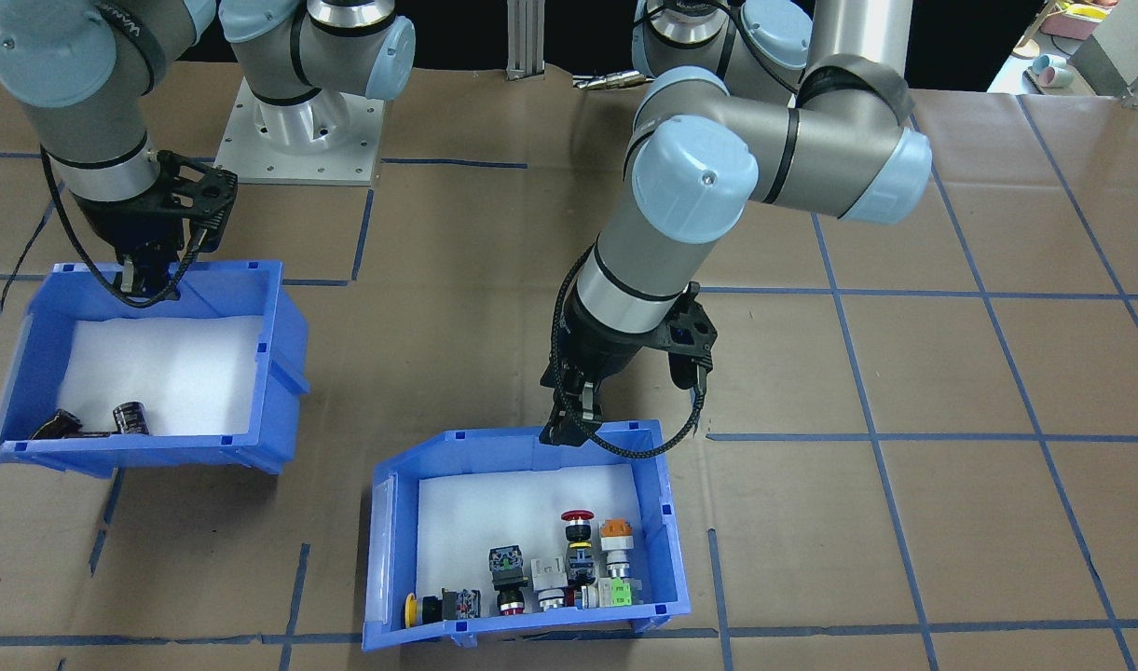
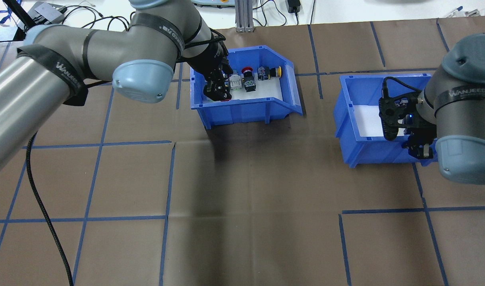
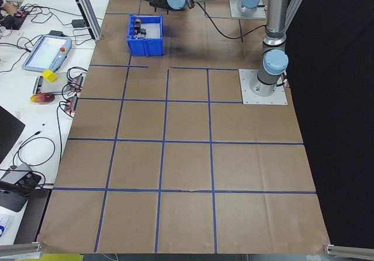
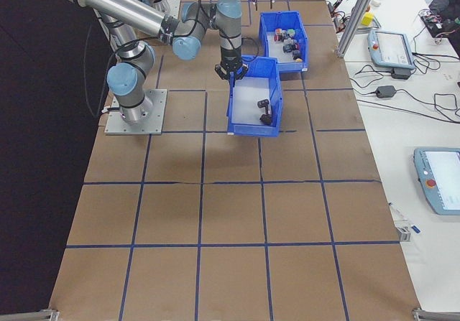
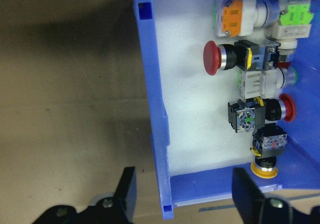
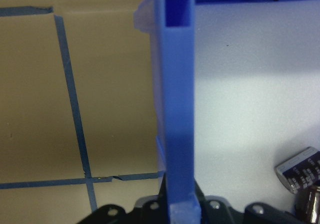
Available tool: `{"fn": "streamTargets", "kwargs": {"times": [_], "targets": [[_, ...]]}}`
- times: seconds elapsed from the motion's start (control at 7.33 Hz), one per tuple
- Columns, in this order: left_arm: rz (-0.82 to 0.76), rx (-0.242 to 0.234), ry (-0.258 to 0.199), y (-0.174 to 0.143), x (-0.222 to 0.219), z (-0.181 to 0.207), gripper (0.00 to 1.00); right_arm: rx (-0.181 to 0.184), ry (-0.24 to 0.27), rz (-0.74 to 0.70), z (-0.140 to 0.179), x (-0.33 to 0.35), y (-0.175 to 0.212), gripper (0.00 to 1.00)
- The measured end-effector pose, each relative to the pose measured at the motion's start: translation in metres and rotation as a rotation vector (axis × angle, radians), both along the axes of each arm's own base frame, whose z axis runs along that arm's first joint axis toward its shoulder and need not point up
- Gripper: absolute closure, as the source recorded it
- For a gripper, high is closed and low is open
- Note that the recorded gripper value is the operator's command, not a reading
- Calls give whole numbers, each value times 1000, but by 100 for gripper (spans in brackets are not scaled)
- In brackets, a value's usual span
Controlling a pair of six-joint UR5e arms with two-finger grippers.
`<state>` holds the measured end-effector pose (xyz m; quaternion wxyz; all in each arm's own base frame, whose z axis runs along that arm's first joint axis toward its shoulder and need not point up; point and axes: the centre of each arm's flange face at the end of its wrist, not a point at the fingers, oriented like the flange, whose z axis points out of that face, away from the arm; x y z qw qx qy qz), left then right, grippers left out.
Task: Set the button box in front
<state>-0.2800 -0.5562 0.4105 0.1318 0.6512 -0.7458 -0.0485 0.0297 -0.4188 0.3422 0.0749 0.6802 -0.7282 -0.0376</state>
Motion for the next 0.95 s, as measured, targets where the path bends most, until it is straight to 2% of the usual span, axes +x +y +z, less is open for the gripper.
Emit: {"fn": "streamTargets", "kwargs": {"times": [0.27, 0.41, 0.55, 0.82, 0.95], "targets": [[-109, 44, -33, 35, 33, 55, 28, 0, -4, -1, -10, 19, 34, 91], [-165, 52, -50, 56, 53, 80, 25, -8, -4, 9, -13, 33, 51, 91], [-275, 56, -97, 78, 78, 101, 1, -16, -5, 10, -17, 50, 66, 91], [-588, 62, -229, 120, 113, 129, 0, -31, -13, 6, -23, 98, 89, 91], [-713, 57, -255, 138, 119, 138, 0, -40, -17, 2, -24, 121, 100, 91]]}}
